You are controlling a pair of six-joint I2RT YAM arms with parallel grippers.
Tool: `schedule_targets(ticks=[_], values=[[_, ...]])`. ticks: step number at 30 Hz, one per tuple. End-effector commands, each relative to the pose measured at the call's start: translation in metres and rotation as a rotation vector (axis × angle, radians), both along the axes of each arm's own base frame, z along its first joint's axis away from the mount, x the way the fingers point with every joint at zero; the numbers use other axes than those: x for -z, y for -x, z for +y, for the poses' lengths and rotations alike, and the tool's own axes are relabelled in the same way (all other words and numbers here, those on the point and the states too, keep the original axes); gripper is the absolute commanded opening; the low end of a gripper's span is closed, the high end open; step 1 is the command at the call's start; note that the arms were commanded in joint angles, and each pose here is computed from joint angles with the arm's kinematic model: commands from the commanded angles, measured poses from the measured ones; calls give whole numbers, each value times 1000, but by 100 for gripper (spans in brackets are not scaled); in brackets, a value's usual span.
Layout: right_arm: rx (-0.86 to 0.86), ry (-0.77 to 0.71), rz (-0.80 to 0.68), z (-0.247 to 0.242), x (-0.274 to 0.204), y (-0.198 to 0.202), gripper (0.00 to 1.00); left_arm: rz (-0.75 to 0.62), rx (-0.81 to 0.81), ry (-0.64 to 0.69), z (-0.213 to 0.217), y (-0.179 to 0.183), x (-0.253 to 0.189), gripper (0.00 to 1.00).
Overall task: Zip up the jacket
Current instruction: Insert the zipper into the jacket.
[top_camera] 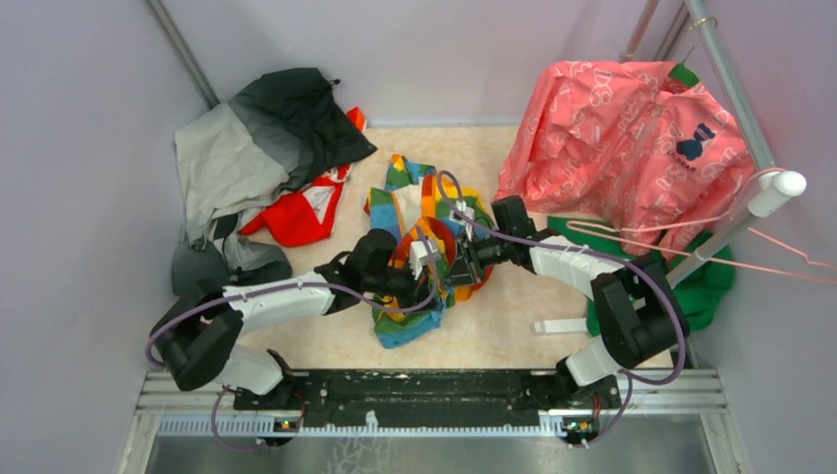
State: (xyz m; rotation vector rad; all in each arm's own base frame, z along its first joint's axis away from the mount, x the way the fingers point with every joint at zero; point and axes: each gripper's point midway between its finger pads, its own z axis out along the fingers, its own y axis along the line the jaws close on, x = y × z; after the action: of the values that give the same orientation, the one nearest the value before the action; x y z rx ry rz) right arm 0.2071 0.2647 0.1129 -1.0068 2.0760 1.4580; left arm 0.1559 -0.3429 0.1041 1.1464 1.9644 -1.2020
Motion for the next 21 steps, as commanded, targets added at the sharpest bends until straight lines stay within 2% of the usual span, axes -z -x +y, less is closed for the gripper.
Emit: schedule_targets(ticks=[1,12,21], values=[[-42,-130,-137,10,-35,-11,0,14,39,32,-2,10,-6,0],[-96,-192,-164,10,-35,1,0,-8,-48,34,11,7,2,1],[-92,-231,-164,7,-37,3,0,-24,-181,65,25,-1,-1,35]])
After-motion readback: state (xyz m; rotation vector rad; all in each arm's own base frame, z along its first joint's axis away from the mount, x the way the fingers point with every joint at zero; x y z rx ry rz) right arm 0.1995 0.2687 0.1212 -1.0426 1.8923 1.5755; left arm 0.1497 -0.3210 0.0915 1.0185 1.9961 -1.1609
